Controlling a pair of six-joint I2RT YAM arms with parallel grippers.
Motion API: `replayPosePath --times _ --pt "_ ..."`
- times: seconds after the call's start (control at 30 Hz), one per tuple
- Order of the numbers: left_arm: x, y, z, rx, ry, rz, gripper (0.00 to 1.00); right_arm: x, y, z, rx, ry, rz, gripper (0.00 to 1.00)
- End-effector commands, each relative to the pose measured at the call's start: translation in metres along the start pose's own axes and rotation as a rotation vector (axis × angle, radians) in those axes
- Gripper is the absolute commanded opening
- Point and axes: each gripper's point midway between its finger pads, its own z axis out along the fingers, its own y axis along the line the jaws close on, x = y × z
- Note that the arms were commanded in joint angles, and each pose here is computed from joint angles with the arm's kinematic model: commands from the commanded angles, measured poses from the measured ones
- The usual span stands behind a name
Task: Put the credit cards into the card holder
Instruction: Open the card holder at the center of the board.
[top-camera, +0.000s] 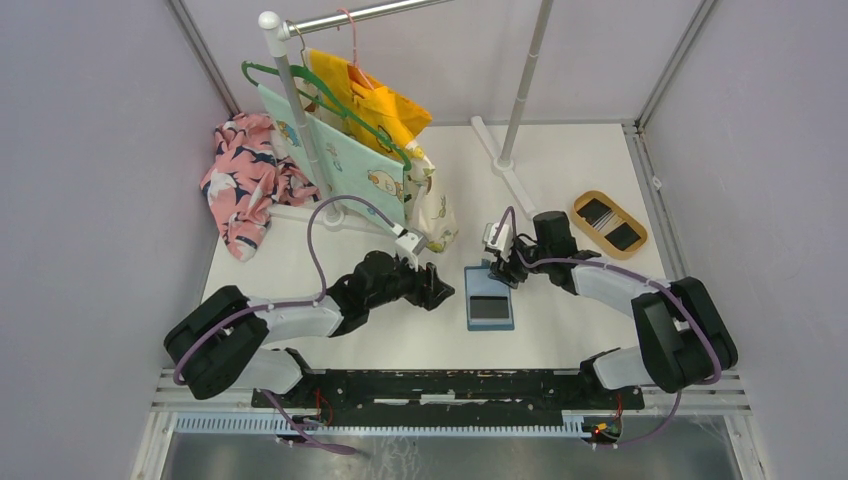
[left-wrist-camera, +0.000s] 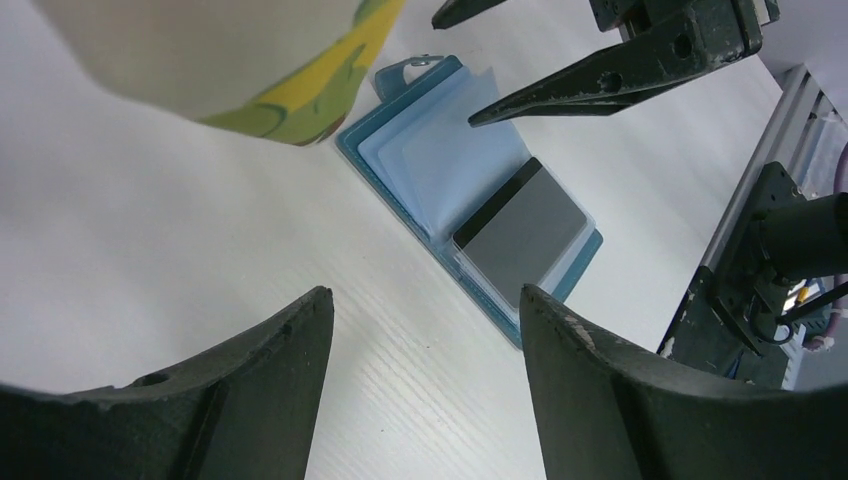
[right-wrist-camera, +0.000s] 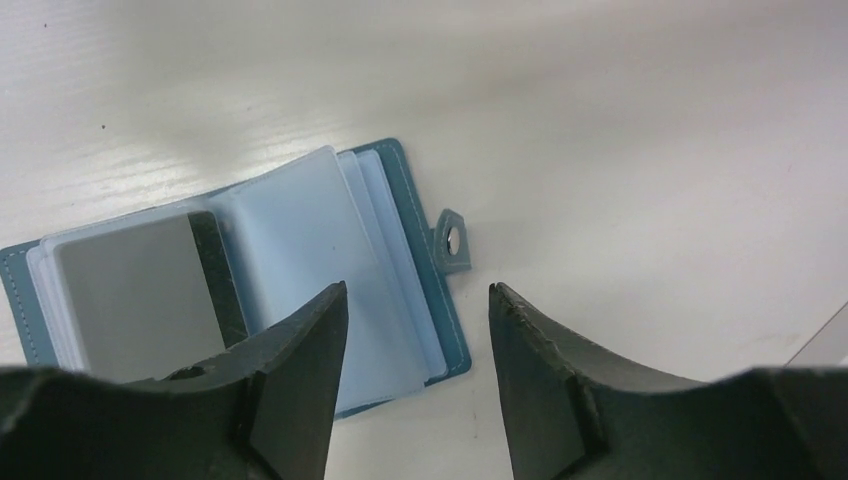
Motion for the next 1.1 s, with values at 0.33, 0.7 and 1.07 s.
replayPosePath --times 0.33,0.7,1.07 --pt "-0.031 -0.013 -0.034 0.046 -0.182 0.022 0.68 -0.037 -0.033 0.031 0.02 -0.022 -0.201 0.21" --pt "-0.037 -0.015 -0.075 0.032 -0.243 0.045 0.68 -0.077 0.066 0.045 -0.453 -0.139 -0.665 0.0" --pt "-0.033 -0.011 -0.097 0.007 -0.283 -0.068 0.67 -0.11 0.136 0.041 -0.614 -0.187 -0.795 0.56"
